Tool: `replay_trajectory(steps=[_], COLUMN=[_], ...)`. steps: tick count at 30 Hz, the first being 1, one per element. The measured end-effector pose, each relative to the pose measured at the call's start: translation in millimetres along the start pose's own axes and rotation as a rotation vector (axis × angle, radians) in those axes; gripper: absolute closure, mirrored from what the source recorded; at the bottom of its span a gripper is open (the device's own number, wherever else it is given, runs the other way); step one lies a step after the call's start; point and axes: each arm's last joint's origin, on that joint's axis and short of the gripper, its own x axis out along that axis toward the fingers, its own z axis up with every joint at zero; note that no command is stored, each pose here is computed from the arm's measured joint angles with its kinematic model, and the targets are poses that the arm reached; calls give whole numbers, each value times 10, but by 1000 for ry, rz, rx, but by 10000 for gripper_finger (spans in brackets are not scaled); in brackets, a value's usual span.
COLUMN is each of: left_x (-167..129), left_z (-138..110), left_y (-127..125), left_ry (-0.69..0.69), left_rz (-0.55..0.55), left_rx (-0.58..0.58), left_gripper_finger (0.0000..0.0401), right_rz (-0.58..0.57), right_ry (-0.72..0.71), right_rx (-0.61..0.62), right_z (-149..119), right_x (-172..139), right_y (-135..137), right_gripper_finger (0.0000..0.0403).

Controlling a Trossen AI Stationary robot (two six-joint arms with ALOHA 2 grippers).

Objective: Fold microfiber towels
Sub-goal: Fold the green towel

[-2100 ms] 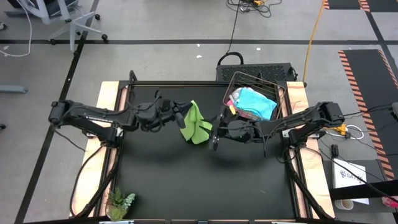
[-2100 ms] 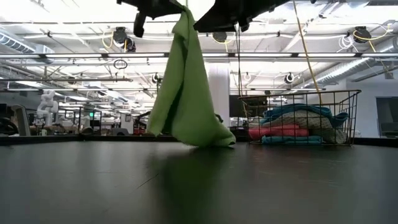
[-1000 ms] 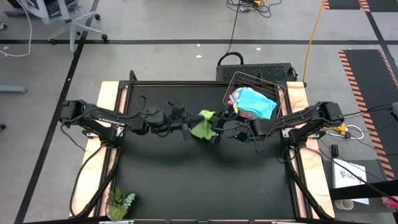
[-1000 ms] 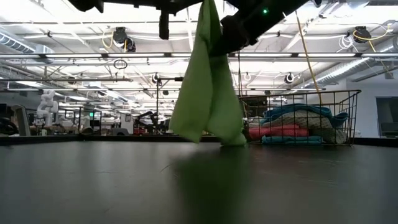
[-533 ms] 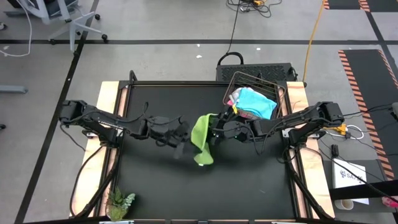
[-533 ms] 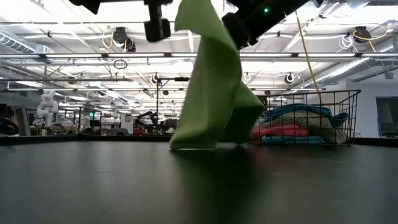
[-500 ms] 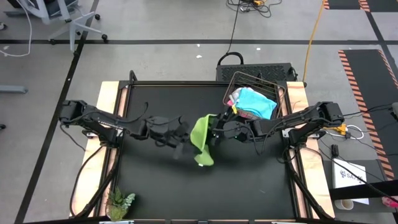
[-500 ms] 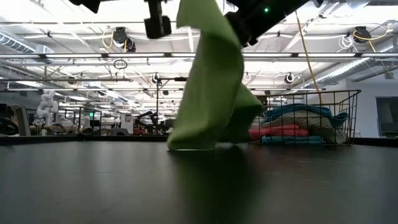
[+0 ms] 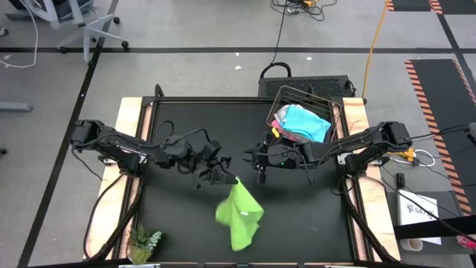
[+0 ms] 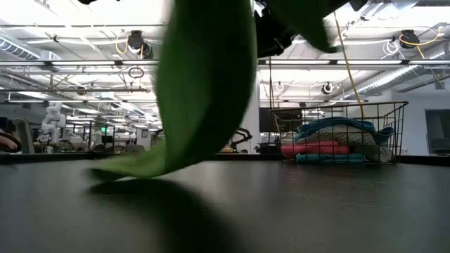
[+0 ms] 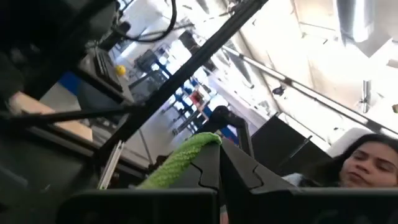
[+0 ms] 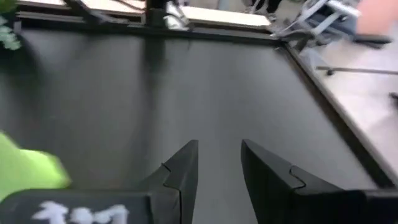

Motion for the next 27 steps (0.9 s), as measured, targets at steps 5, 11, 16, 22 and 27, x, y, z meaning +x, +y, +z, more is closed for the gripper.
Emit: replay_trajectory(steps=[5, 11, 16, 22, 27], left_x=[-23, -34, -56, -122, -190], left_z=[58, 67, 114, 215, 338], left_y=[36, 43, 86, 227, 320], left_ry=[-32, 11, -16, -91, -202], left_rz=[17, -14, 12, 137, 241], left_rx=[-11, -73, -82, -13, 70], left_gripper_finger=[393, 397, 394, 393, 398], right_rz=[45, 98, 129, 128, 127], right_ry=[42, 142, 135, 44, 74], right_rx=[-28, -115, -99, -66, -79], right_z=[-48, -167, -179, -92, -123], right_x=[-37, -132, -181, -186, -187], right_y=[105, 303, 440, 480, 477], right_gripper_finger=[291, 310, 324, 326, 326])
